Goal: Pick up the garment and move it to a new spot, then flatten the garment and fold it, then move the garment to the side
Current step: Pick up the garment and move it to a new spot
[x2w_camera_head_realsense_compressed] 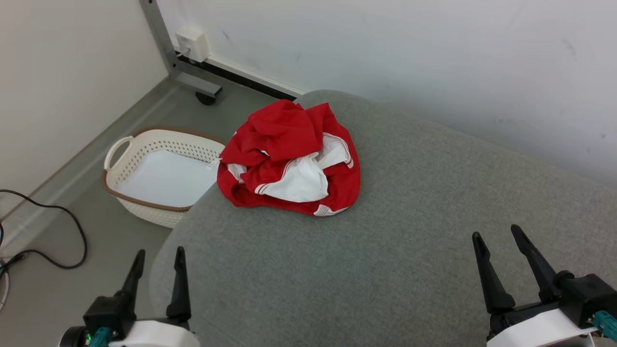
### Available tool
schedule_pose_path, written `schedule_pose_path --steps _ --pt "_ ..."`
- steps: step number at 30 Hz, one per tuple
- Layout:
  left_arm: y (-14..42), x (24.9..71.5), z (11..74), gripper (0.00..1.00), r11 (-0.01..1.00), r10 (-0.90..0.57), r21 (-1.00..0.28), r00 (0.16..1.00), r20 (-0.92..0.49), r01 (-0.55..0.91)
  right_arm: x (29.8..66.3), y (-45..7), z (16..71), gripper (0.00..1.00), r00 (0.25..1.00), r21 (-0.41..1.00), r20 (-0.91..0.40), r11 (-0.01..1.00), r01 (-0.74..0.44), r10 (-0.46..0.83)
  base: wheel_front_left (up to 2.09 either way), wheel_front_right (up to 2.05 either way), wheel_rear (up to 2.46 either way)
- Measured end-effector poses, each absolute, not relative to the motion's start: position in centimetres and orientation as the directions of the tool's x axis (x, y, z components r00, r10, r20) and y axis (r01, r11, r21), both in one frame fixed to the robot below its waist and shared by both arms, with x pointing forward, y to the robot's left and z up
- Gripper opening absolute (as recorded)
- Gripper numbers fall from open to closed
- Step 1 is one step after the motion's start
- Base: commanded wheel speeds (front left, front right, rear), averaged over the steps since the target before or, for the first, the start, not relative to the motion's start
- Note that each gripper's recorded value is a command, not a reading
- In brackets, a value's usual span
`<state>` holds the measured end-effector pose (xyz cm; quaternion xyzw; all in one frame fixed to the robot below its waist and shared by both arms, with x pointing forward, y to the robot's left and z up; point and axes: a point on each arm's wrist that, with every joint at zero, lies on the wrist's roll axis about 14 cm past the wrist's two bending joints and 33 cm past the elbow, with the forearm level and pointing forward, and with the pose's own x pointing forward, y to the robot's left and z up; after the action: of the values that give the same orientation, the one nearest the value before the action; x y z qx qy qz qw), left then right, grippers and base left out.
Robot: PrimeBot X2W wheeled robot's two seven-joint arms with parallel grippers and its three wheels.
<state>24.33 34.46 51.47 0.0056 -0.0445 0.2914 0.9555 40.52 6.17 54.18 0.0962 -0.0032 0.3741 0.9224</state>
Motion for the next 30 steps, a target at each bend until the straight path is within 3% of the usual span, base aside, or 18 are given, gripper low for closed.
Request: schedule_pose_path --steps 7,16,23,30 --pt "33.8 26.5 52.1 1.00 0.856 0.513 0.012 0.853 0.098 -0.517 41.7 5.5 53.7 1.00 0.729 0.168 0.064 0.713 -0.681 0.681 0.00 0.00 0.00" --pt "32.9 35.9 53.5 1.00 0.910 0.392 0.101 0.914 0.102 -0.401 45.6 3.6 52.8 1.00 0.747 0.128 0.037 0.738 -0.663 0.664 0.00 0.00 0.00" --pt "32.4 44.9 49.5 1.00 0.941 0.303 0.176 0.952 -0.045 -0.291 49.7 0.6 49.8 1.00 0.788 0.121 -0.004 0.782 -0.611 0.616 0.00 0.00 0.00" --pt "32.8 50.7 42.9 1.00 0.952 0.261 0.227 0.934 -0.245 -0.206 52.2 -2.4 45.8 1.00 0.828 0.145 -0.059 0.825 -0.546 0.558 0.00 0.00 0.00"
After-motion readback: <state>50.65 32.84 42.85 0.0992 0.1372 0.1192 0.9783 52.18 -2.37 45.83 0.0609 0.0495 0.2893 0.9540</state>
